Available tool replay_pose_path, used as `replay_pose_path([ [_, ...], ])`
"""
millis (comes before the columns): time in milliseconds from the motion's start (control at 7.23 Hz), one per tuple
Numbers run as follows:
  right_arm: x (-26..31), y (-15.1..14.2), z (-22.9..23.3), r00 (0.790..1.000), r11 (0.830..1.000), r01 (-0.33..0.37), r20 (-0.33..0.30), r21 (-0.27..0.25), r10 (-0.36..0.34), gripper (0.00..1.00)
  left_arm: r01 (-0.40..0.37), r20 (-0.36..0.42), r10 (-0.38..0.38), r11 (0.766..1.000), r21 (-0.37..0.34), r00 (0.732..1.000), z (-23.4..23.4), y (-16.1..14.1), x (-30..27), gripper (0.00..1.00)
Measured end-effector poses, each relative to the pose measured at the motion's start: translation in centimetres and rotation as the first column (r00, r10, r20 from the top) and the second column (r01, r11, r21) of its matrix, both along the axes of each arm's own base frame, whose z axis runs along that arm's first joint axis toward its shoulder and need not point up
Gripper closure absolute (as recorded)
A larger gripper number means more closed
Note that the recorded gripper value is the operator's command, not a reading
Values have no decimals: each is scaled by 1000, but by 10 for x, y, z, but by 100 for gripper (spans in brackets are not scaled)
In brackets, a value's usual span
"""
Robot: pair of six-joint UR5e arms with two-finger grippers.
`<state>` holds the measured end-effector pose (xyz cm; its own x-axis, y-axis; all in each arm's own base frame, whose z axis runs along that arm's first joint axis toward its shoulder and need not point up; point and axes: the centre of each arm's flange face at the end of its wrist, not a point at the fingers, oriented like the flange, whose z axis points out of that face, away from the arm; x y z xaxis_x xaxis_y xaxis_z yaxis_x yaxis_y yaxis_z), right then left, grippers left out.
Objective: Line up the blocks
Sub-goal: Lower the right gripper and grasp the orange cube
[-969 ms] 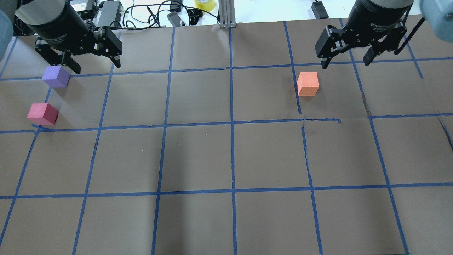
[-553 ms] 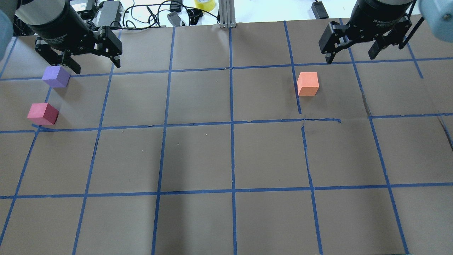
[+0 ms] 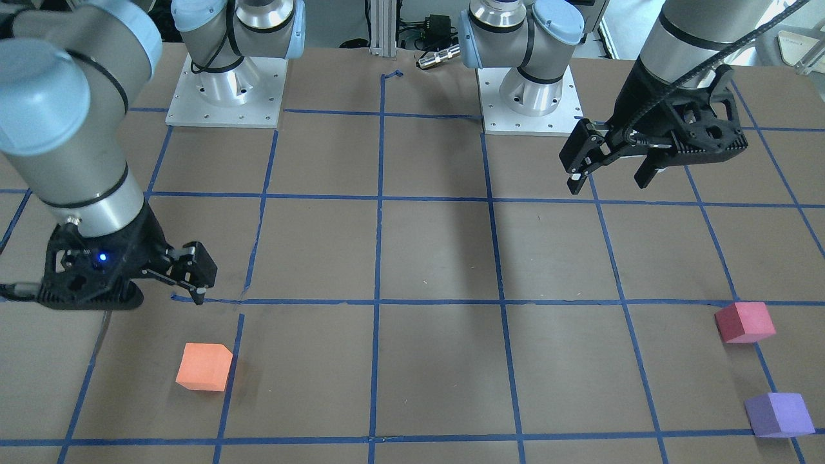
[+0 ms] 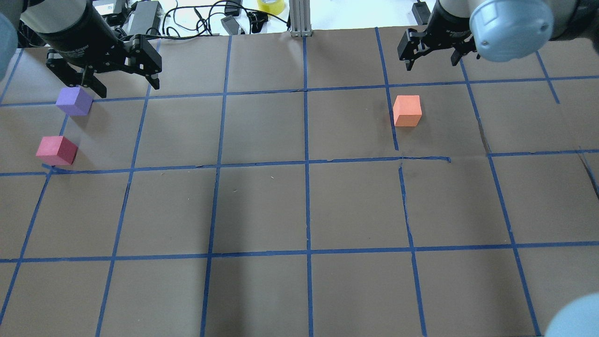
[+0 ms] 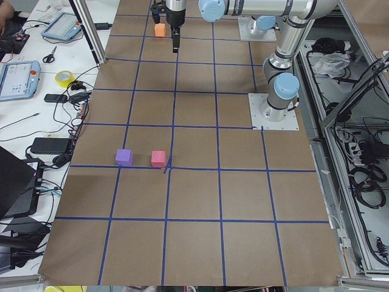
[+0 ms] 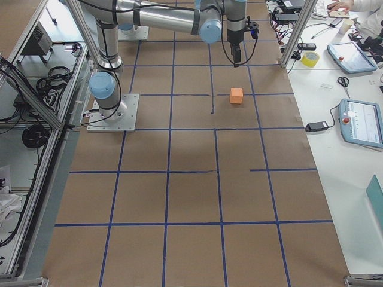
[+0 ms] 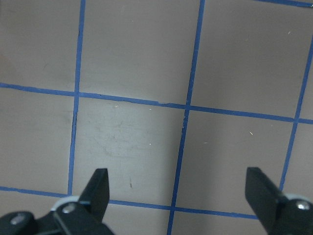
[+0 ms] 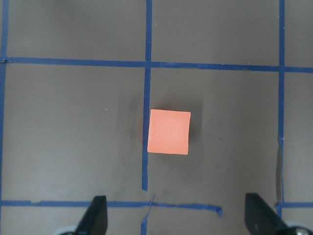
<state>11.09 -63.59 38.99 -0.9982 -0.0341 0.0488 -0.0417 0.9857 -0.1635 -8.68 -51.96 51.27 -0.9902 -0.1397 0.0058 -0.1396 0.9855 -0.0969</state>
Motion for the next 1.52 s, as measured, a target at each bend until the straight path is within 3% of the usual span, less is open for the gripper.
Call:
replay_pose_path([
  [277,-12,-47,-85,1000,1000,3,1,-20,-3,0,-1,0,1,1000,-1,1000,0,0,0,0],
  [415,-18,-58,-117,1000,1000,9,3,-7,-9,0,-1,0,1,1000,-1,1000,1,0,0,0],
  [969,-21,-63,-162,999,998,25,25,64,-27,0,-1,0,1,1000,-1,1000,0,0,0,0],
  [1107,-20,-59,-169,999,994,25,30,104,-29,1,-1,0,1,1000,0,1000,0,0,0,0],
  [1384,-19,-51,-181,999,985,21,35,169,-27,72,-1,0,1,1000,0,1000,0,0,0,0],
  [1522,-18,-49,-186,999,984,14,35,177,-20,78,0,0,0,1000,0,1000,0,0,0,0],
])
